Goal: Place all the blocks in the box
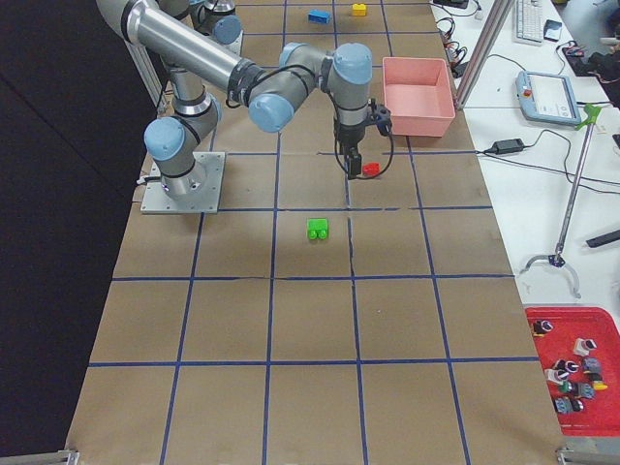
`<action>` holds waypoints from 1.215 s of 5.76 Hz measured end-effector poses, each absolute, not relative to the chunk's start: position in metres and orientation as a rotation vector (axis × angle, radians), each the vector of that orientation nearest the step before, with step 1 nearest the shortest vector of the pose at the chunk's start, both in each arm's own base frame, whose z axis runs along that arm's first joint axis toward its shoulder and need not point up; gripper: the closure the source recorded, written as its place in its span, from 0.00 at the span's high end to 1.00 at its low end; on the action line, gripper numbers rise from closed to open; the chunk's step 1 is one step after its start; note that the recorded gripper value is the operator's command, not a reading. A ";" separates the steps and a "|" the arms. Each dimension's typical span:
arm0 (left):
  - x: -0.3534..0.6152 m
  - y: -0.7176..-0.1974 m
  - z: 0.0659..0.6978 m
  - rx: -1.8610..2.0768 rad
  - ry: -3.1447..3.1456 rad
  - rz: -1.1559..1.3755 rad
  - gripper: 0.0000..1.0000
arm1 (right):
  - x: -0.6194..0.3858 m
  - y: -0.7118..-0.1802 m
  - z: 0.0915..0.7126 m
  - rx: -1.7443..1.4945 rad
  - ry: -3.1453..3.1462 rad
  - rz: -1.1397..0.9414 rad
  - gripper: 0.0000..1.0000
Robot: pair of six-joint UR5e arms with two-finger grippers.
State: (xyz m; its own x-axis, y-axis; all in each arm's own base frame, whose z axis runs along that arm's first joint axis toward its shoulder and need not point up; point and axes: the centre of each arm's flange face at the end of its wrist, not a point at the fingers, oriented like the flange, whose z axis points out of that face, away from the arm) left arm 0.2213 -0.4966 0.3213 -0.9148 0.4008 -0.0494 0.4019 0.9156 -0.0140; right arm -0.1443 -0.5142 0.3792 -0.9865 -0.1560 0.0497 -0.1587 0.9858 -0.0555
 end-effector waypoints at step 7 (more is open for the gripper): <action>0.215 -0.499 0.181 0.446 3.097 -0.086 0.99 | -0.183 -0.474 0.212 0.092 -3.114 0.039 1.00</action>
